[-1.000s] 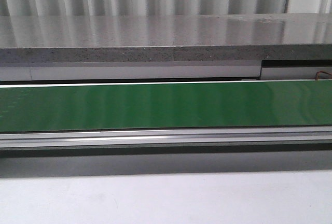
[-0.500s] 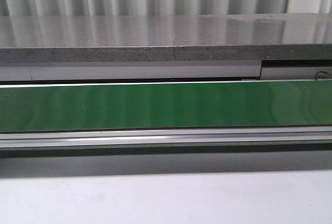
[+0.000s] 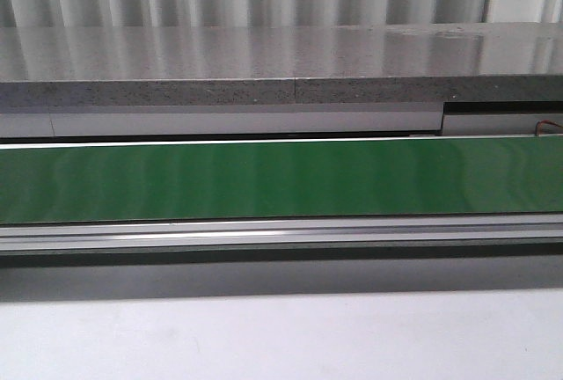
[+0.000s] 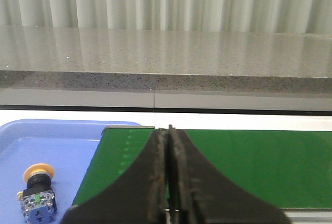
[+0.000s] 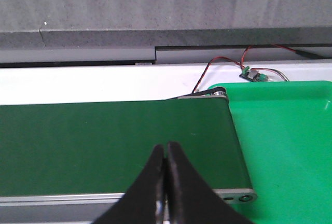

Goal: Move button from right to left

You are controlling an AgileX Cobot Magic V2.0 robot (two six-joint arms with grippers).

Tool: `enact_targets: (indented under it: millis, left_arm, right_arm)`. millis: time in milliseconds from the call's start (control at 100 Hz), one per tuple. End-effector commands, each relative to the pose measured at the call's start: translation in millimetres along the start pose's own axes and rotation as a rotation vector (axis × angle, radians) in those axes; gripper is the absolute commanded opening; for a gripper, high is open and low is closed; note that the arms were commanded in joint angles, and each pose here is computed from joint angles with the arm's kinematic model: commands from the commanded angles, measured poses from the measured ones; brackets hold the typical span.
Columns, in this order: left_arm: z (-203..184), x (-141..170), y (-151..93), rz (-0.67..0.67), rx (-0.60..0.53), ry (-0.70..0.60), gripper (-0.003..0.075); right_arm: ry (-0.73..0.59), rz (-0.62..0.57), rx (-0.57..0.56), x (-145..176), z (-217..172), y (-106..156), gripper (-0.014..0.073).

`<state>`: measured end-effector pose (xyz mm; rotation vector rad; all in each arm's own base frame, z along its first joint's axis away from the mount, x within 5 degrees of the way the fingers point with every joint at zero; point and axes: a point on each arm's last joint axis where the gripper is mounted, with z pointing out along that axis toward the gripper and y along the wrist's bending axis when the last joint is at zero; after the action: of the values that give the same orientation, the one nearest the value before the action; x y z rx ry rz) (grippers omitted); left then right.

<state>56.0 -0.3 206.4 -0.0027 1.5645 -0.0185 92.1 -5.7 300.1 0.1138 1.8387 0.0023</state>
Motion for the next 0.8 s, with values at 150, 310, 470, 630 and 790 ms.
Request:
enact_targets:
  millis: [150, 310, 470, 630, 790]
  left_arm:
    - [-2, -1, -1, -0.020, 0.013, -0.091, -0.0020]
    - [-2, -1, -1, -0.020, 0.013, -0.091, -0.0020]
    - [-2, -1, -1, -0.020, 0.013, -0.091, -0.0020]
    - [-2, -1, -1, -0.020, 0.013, -0.091, -0.0020]
    - [-2, -1, -1, -0.020, 0.013, -0.091, -0.0020]
  right_arm:
    - [-0.225, 0.001, -0.033, 16, -12, 1, -0.0067]
    - [-0.250, 0.017, -0.037, 46, -17, -1, -0.0067]
    - [-0.296, 0.037, -0.046, 71, -22, -3, -0.0067]
    - [-0.314, 0.058, -0.052, 85, -19, -4, -0.0067]
    - [-0.376, 0.061, -0.056, 90, -16, -4, -0.0067]
